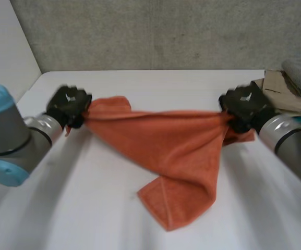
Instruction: Fold the laundry.
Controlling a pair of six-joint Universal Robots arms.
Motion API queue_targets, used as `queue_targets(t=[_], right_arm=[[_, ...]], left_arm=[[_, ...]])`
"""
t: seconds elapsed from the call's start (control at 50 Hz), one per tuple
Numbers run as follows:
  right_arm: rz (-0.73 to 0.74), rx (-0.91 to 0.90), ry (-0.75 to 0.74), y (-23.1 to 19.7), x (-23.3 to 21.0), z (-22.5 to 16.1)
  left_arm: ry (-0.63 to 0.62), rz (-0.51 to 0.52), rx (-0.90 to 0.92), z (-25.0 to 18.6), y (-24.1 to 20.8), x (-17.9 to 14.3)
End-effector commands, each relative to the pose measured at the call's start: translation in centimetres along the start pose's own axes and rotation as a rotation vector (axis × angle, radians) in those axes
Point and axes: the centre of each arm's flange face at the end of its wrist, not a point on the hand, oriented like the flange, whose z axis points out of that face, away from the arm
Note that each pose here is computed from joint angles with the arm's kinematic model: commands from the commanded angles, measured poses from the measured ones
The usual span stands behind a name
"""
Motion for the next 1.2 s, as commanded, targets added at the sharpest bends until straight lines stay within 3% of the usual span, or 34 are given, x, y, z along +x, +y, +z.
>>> queue_targets(t=[0.02,0.14,0.26,0.4,0.5,0.54,0.56,0.64,0.7,0.72,0.8,0.88,0.96,1.2], right_arm=[[-0.285,0.043,0.134,-6.7,2.6,-4.7],[-0.426,-0.108,0.161,-8.0,3.3,-7.6],[-0.557,-0.266,0.053,-6.4,2.1,-8.7],[-0.562,-0.402,-0.078,-1.8,1.1,-5.4],[-0.572,-0.390,-0.010,-0.7,2.1,-1.7],[-0.590,-0.342,0.080,-0.7,3.1,0.6],[-0.605,-0.286,0.161,-1.2,4.1,2.2],[-0.646,-0.037,0.406,-4.9,6.8,5.6],[-0.668,0.150,0.563,-8.1,8.5,6.6],[-0.681,0.271,0.655,-10.1,9.3,6.7],[-0.700,0.487,0.784,-13.7,9.8,6.0],[-0.681,0.506,0.727,-13.9,8.0,5.4],[-0.630,0.438,0.605,-11.7,5.6,5.5],[-0.407,0.041,0.242,0.1,2.2,4.0]], left_arm=[[-0.091,0.021,0.226,-7.5,-10.7,-1.5],[-0.170,0.024,0.245,-12.1,-13.6,-2.2],[-0.062,0.040,0.057,-13.2,-11.6,0.2],[0.093,0.109,-0.180,-8.8,-4.9,3.6],[-0.008,0.148,-0.186,-3.2,-3.1,2.8],[-0.069,0.168,-0.152,-1.3,-3.6,2.0],[-0.167,0.199,-0.058,1.3,-5.8,0.2],[-0.321,0.254,0.151,4.2,-11.0,-3.1],[-0.477,0.256,0.360,5.0,-16.5,-6.4],[-0.498,0.252,0.402,5.0,-17.5,-6.7],[-0.552,0.204,0.518,4.3,-20.3,-8.0],[-0.514,0.117,0.537,3.1,-21.1,-7.7],[-0.427,0.049,0.453,1.5,-19.0,-6.2],[-0.240,0.022,0.025,-2.2,-5.5,-0.3]])
